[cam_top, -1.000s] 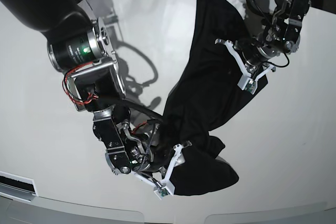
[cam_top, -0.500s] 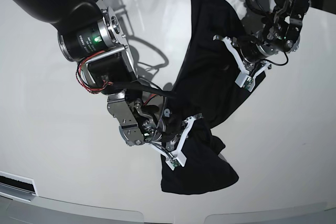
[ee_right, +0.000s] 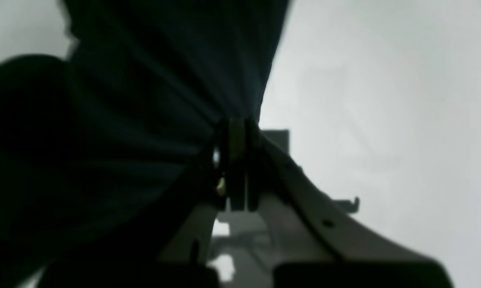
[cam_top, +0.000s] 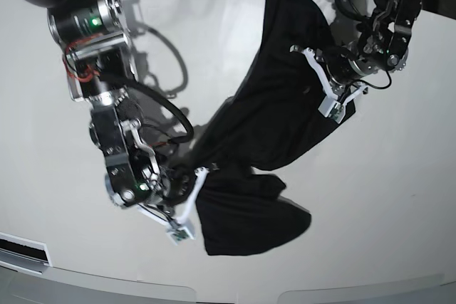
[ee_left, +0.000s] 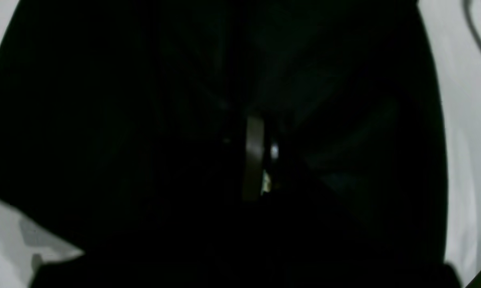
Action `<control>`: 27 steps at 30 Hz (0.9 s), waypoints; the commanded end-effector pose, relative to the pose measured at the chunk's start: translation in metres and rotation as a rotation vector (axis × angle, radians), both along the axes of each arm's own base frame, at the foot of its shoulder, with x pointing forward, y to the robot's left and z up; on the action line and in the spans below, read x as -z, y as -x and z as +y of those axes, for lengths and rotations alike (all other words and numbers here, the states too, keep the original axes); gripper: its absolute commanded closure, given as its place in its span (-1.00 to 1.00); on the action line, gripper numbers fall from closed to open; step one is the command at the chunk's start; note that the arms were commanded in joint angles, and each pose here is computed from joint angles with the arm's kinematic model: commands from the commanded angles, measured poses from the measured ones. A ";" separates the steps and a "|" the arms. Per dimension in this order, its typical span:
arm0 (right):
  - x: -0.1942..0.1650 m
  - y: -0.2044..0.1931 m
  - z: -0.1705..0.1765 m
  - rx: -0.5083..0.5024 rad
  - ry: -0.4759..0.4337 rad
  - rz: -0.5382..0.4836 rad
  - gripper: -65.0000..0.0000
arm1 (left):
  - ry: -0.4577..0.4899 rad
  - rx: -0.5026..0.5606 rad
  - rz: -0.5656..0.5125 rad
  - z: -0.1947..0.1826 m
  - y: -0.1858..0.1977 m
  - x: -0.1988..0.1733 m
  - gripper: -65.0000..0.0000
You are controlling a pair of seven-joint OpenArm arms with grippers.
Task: Layout the t-shirt on the table in an organized manner, then fold the t-shirt properly
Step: 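Slide the right gripper along the shirt and grasp its other end, then lift the shirt with both grippers and stretch it between them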
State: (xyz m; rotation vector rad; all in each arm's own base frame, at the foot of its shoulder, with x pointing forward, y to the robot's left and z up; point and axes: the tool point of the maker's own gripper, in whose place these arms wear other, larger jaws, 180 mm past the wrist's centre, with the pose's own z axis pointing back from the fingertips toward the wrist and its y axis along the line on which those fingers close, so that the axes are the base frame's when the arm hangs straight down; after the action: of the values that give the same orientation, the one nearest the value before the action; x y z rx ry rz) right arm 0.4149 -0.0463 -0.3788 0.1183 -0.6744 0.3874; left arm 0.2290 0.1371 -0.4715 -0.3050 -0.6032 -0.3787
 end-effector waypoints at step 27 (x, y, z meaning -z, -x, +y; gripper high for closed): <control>0.003 0.072 -0.054 0.122 0.217 -0.111 0.08 | -0.562 0.007 -0.133 0.163 -0.055 -0.049 1.00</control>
State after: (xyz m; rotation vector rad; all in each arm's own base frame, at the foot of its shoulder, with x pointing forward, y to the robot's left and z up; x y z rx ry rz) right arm 0.3327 -0.0975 -0.3954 -0.1273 -0.6960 0.3526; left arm 0.2724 0.2935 -0.4364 0.2379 -0.5596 -0.5623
